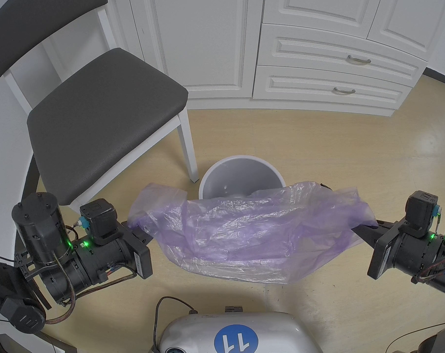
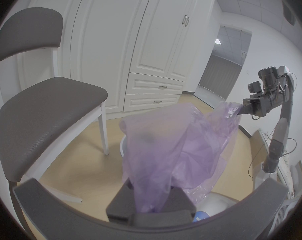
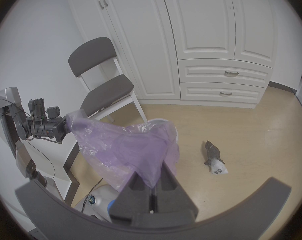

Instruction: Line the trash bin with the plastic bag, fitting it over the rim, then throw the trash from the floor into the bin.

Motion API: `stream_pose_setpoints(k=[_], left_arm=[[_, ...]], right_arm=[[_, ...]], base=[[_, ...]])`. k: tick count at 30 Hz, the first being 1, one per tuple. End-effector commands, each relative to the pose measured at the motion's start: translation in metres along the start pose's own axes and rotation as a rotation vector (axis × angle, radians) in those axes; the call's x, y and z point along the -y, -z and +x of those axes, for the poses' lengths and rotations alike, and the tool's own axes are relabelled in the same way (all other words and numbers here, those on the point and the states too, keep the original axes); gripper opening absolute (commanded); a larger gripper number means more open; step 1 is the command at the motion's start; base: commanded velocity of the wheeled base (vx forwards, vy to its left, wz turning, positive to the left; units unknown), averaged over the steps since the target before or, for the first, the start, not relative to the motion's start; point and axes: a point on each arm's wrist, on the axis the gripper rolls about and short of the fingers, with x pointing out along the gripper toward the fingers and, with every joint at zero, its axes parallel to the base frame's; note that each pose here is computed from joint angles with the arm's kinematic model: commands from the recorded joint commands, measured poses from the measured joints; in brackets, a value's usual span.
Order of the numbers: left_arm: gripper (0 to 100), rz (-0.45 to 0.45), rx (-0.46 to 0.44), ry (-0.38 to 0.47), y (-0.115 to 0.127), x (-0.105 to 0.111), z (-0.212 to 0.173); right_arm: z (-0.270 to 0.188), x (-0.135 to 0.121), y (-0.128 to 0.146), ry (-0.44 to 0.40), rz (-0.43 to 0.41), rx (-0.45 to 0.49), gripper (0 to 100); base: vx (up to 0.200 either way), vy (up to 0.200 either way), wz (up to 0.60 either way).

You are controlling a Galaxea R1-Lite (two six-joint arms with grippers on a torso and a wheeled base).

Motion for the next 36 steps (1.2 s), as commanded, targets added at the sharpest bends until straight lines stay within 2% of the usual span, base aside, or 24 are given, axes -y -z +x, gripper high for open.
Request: stream_pose_setpoints(k=[1,4,8,10,15,19,21,22,25,29,33,36], left_arm=[[0,-0.02,0.01,-0.038,-0.008,0.006,0.011],[0,-0.059,0.017,-0.123,-0.015,0.01,0.025],[0,-0.117,0.061,-0.208,-0.027,0.017,0.037],[0,-0.133,0.081,-0.217,-0.032,0.019,0.035],[0,-0.164,0.126,-0.185,-0.042,0.026,0.028],[0,-0.179,0.147,-0.177,-0.048,0.03,0.034],[0,-0.169,0.136,-0.198,-0.05,0.029,0.039],[0,-0.154,0.102,-0.221,-0.048,0.029,0.043],[0,-0.056,0.001,-0.332,-0.051,0.028,0.05],[0,0.036,-0.074,-0.388,-0.061,0.034,0.056],[0,0.089,-0.079,-0.383,-0.063,0.041,0.066],[0,0.062,0.0,-0.396,-0.069,0.043,0.068]], right_arm=[[0.0,0.0,0.001,-0.002,0.005,0.006,0],[0.005,-0.001,0.007,0.001,0.001,-0.017,0],[0.01,-0.004,0.008,-0.02,0.016,0.031,0],[0.016,-0.006,0.005,-0.022,0.025,0.044,0],[0.045,-0.005,0.005,0.05,0.058,0.009,0],[0.051,0.005,0.009,0.088,0.02,-0.011,0],[0.051,0.011,0.008,0.113,0.015,-0.007,0],[0.051,0.013,0.006,0.115,0.02,0.001,0],[0.05,0.013,0.005,0.097,0.024,0.004,0],[0.05,0.013,0.003,0.094,0.024,0.01,0],[0.049,0.013,0.003,0.093,0.024,0.011,0],[0.048,0.012,0.002,0.09,0.025,0.015,0]], base=[[0.0,0.0,0.0],[0.0,0.0,0.0],[0.0,0.0,0.0],[0.0,0.0,0.0],[0.0,0.0,0.0],[0.0,0.0,0.0],[0.0,0.0,0.0],[0.0,0.0,0.0],[0.0,0.0,0.0],[0.0,0.0,0.0],[0.0,0.0,0.0],[0.0,0.0,0.0]])
